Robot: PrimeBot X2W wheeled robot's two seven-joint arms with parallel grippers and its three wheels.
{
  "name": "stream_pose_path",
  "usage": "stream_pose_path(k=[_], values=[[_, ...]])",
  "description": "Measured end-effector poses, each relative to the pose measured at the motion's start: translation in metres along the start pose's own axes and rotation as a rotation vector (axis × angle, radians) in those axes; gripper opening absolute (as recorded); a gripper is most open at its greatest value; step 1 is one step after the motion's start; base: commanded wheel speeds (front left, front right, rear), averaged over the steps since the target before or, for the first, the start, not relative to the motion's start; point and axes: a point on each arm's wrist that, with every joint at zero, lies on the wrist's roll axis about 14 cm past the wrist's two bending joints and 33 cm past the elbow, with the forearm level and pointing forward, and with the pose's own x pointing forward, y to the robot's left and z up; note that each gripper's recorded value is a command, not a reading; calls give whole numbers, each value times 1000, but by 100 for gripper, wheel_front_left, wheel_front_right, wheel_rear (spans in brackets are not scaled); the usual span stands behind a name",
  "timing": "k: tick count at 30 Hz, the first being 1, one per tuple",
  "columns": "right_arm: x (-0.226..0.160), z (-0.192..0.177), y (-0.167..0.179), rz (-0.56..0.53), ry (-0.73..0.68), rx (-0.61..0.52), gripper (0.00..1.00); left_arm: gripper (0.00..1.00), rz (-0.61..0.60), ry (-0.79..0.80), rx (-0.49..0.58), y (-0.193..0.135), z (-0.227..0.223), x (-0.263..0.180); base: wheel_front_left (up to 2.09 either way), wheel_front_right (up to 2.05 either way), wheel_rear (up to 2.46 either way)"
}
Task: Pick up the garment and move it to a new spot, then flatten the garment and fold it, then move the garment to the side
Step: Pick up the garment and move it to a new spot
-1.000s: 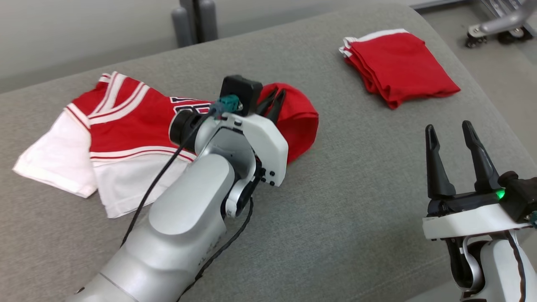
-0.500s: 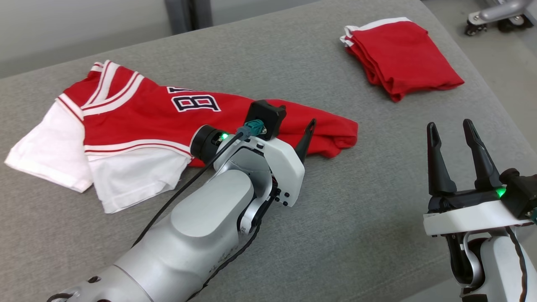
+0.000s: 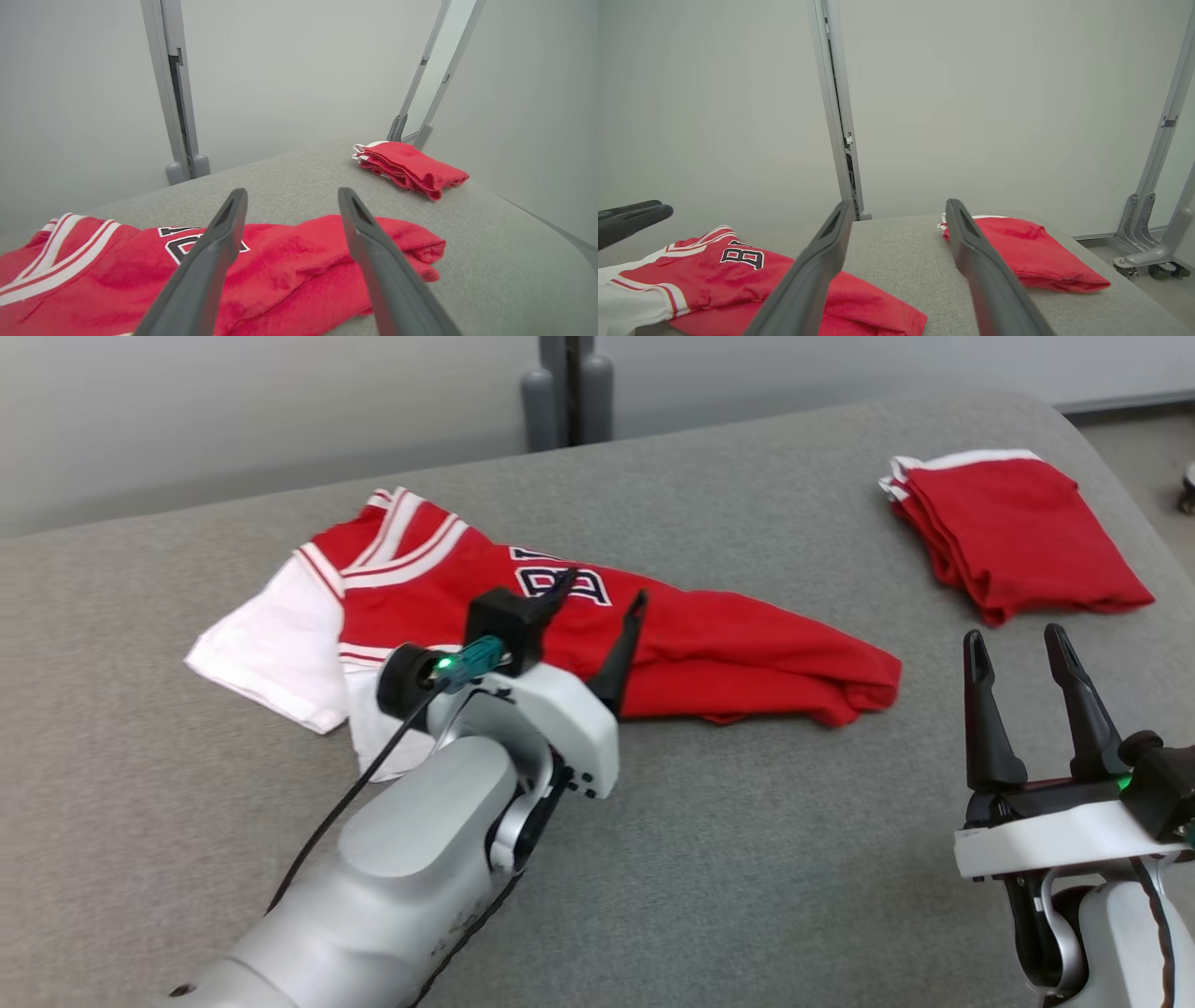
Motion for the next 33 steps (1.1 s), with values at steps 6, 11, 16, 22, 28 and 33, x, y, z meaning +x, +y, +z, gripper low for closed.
stream_pose_path(k=[6,11,16,22,28,33], values=[[0,3,21,56,-9,21,100,100,197,-46,-23,59,3,-51,0,0,0],[-1,8,31,84,-18,18,100,100,316,-124,-26,85,13,-94,0,0,0],[-7,9,38,106,-18,-1,100,100,442,-200,-46,103,18,-139,0,0,0],[-17,5,44,124,-3,8,100,100,557,-230,-55,111,8,-184,0,0,0],[-24,-4,65,178,28,56,100,100,649,-234,-58,116,-3,-216,0,0,0],[-26,-9,75,206,42,77,100,100,700,-242,-72,123,-8,-232,0,0,0]])
